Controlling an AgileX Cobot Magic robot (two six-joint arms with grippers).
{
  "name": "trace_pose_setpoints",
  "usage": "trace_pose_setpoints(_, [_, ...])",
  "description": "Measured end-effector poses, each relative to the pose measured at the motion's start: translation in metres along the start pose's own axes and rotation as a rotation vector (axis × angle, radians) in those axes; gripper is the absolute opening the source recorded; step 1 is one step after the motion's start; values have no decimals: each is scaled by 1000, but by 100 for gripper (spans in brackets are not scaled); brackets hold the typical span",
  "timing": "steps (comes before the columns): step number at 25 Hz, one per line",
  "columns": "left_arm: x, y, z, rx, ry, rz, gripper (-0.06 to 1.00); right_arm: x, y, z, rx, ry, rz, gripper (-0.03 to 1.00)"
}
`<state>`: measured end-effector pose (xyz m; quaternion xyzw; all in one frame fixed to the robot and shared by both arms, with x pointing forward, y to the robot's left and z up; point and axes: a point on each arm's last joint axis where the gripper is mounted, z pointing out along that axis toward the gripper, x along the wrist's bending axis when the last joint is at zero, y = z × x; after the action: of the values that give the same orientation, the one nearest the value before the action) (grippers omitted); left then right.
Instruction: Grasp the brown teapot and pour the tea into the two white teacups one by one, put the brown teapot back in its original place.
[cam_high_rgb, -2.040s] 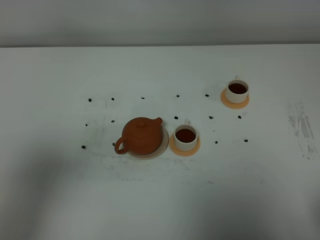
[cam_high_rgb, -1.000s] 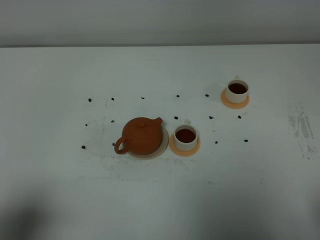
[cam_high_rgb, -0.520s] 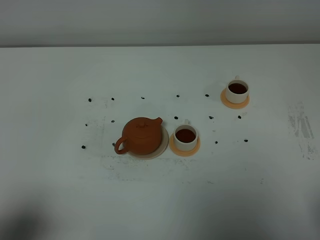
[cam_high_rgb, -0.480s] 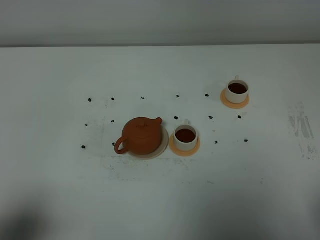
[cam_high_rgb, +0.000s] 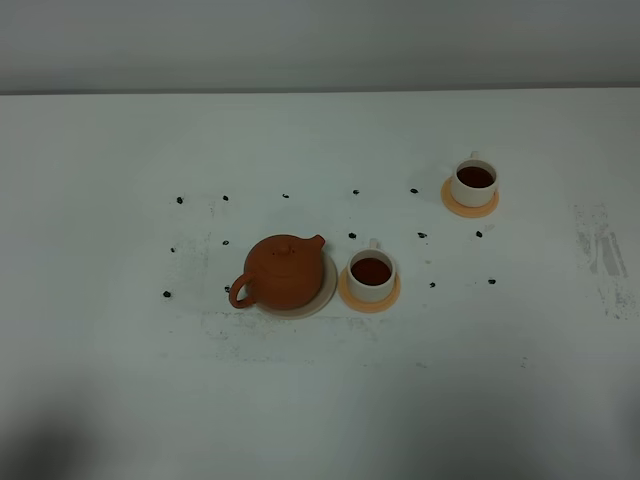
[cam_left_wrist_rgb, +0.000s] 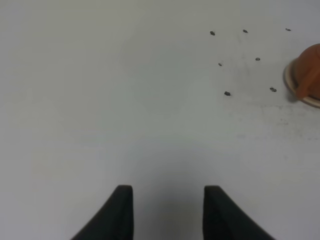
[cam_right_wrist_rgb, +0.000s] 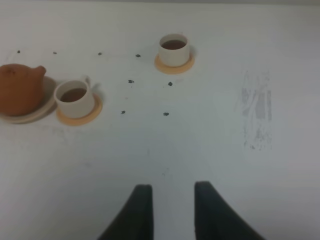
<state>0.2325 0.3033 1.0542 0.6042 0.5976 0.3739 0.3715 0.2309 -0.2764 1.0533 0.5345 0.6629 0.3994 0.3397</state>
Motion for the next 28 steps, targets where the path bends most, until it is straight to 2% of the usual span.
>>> trace_pose_setpoints(28, [0,0,0,1,6,-3,36,0,0,0,0,0,0,23])
